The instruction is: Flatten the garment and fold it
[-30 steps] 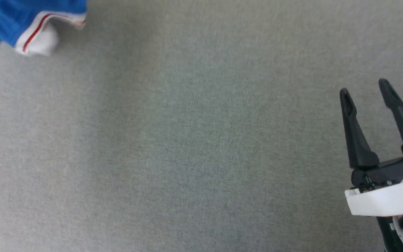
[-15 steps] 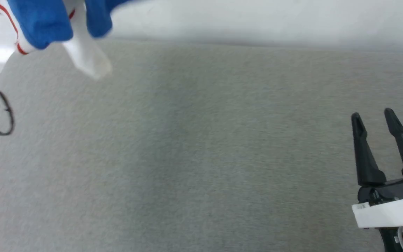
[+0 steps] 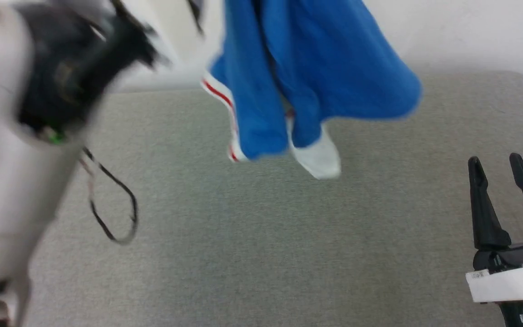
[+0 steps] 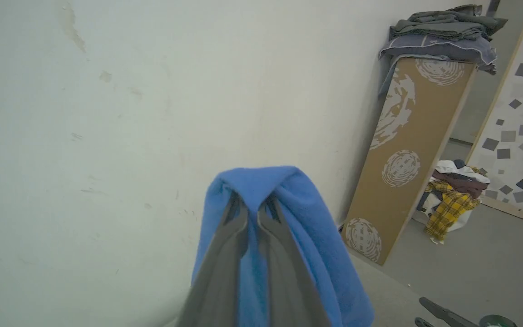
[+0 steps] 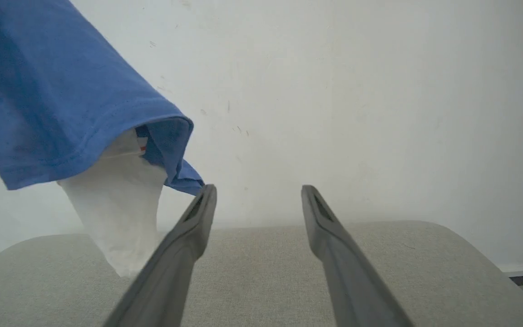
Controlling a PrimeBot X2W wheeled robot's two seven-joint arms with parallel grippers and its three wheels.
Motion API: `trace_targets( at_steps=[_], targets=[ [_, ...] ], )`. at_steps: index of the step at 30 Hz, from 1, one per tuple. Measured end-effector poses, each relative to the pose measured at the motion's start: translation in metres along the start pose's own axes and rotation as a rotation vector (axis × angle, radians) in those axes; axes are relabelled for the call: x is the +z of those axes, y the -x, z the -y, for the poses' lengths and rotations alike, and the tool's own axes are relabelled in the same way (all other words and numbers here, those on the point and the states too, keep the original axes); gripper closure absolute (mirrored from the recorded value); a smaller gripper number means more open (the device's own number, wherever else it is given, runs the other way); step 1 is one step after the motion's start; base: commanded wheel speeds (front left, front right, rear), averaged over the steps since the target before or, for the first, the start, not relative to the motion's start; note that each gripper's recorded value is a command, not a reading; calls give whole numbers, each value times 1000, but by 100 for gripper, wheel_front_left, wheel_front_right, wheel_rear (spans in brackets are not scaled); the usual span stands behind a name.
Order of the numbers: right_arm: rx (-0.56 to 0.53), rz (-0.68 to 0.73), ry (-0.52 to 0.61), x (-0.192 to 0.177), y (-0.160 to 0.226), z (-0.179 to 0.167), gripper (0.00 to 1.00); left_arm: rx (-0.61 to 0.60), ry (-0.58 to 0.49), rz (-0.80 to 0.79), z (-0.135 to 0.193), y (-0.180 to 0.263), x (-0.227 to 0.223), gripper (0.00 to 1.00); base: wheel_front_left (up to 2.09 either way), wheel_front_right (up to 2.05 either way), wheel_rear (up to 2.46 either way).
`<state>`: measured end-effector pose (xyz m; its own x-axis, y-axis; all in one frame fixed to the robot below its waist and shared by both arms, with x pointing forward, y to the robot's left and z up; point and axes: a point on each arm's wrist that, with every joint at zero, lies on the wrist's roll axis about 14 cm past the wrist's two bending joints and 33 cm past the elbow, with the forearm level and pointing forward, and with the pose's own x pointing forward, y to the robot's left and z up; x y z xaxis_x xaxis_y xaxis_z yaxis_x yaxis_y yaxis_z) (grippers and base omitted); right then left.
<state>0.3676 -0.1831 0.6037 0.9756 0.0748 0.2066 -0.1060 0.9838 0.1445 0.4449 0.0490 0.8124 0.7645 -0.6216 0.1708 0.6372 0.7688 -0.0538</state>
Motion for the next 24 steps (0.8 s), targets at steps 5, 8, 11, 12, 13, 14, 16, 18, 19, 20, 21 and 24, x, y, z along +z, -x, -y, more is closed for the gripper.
trace_targets(
  at_steps=[5,8,11,12,13,14,16,18,19,20,21,24],
  targets=[
    [-37,5,6,3,9,11,0,-88,47,-107,38,-6,-63,100,0,0,0],
    [-47,-3,5,1,10,14,0,-113,86,-231,53,0,-126,100,0,0,0],
    [-51,-17,-1,-4,9,15,0,-108,134,-375,64,16,-196,100,0,0,0],
    [-51,-23,-2,-6,9,15,0,-104,123,-423,66,22,-218,100,0,0,0],
    [-51,-28,-4,-8,9,15,0,-98,131,-474,67,29,-239,100,0,0,0],
    [-51,-34,-4,-10,8,15,0,-94,143,-531,69,37,-261,100,0,0,0],
    [-51,-45,-6,-14,8,15,0,-80,150,-644,71,56,-302,100,0,0,0],
    [-51,-55,-8,-17,7,15,0,-58,179,-732,72,74,-335,100,0,0,0],
    [-51,-61,-9,-19,7,15,0,-48,189,-760,72,80,-347,100,0,0,0],
    [-50,-64,-10,-21,7,14,0,-33,203,-773,72,83,-354,100,0,0,0],
    [-48,-66,-12,-21,6,14,0,-25,212,-770,73,84,-358,56,0,0,0],
    [-42,-70,-14,-23,6,12,0,-1,250,-694,72,73,-346,0,0,0,0]
  ],
)
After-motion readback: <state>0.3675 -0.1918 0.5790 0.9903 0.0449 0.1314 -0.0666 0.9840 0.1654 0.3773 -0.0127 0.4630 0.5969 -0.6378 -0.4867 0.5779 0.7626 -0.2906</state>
